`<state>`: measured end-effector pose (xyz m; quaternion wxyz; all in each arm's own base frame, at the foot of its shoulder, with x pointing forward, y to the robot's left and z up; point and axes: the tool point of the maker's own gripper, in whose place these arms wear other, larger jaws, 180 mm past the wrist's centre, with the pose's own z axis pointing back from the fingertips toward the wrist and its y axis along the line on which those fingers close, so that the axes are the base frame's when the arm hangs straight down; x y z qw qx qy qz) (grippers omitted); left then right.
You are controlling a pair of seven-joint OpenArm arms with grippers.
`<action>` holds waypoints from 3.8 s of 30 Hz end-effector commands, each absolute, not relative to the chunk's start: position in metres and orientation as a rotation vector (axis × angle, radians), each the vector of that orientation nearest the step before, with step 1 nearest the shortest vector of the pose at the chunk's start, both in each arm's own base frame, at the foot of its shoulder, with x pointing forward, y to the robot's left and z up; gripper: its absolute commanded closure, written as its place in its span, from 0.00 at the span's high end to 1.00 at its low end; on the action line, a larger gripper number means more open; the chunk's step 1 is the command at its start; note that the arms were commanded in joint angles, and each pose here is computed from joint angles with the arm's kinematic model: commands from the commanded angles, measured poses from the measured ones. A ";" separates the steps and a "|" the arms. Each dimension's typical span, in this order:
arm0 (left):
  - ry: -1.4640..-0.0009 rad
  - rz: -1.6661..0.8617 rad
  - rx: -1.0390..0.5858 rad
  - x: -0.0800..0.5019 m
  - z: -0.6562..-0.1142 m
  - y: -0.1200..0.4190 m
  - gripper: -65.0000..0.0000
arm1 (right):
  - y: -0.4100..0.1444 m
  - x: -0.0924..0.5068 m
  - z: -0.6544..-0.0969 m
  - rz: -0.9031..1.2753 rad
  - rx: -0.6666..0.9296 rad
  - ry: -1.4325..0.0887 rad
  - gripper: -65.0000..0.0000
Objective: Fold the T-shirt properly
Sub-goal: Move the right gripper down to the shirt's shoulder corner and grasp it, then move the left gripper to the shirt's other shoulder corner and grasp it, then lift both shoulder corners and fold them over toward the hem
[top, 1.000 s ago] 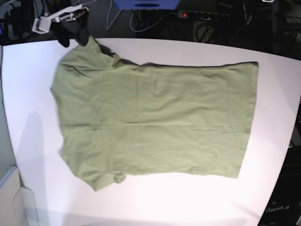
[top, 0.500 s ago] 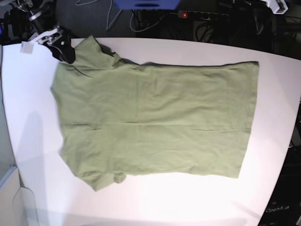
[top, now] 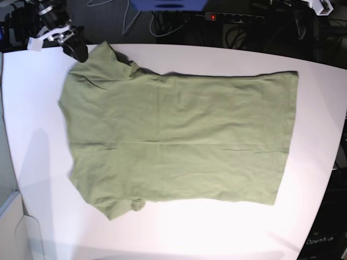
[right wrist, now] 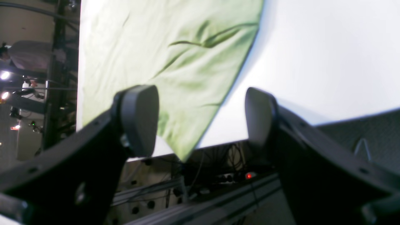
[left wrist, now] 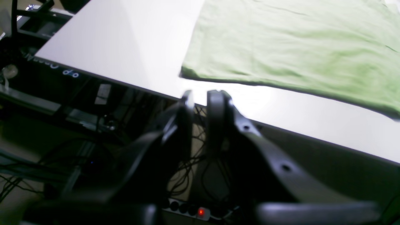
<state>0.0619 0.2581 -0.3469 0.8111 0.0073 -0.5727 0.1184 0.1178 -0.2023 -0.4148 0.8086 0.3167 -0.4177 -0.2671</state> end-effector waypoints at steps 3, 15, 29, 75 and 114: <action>-1.248 0.245 0.020 0.063 -0.340 0.261 0.12 | -0.191 0.115 -0.413 -0.570 0.724 -0.877 0.65; -1.238 0.247 0.024 0.059 -0.342 0.262 0.12 | -0.154 0.121 -0.416 -0.510 0.805 -0.837 0.64; -1.249 0.242 0.019 0.063 -0.339 0.262 0.12 | -0.162 0.133 -0.423 -0.510 0.786 -0.851 0.01; -0.961 0.567 -0.273 0.167 -0.420 0.300 0.57 | -0.165 0.140 -0.436 -0.453 0.777 -0.787 0.01; -1.037 0.469 -0.396 0.219 -0.374 0.266 0.04 | -0.169 0.187 -0.395 -0.305 0.807 -0.897 0.01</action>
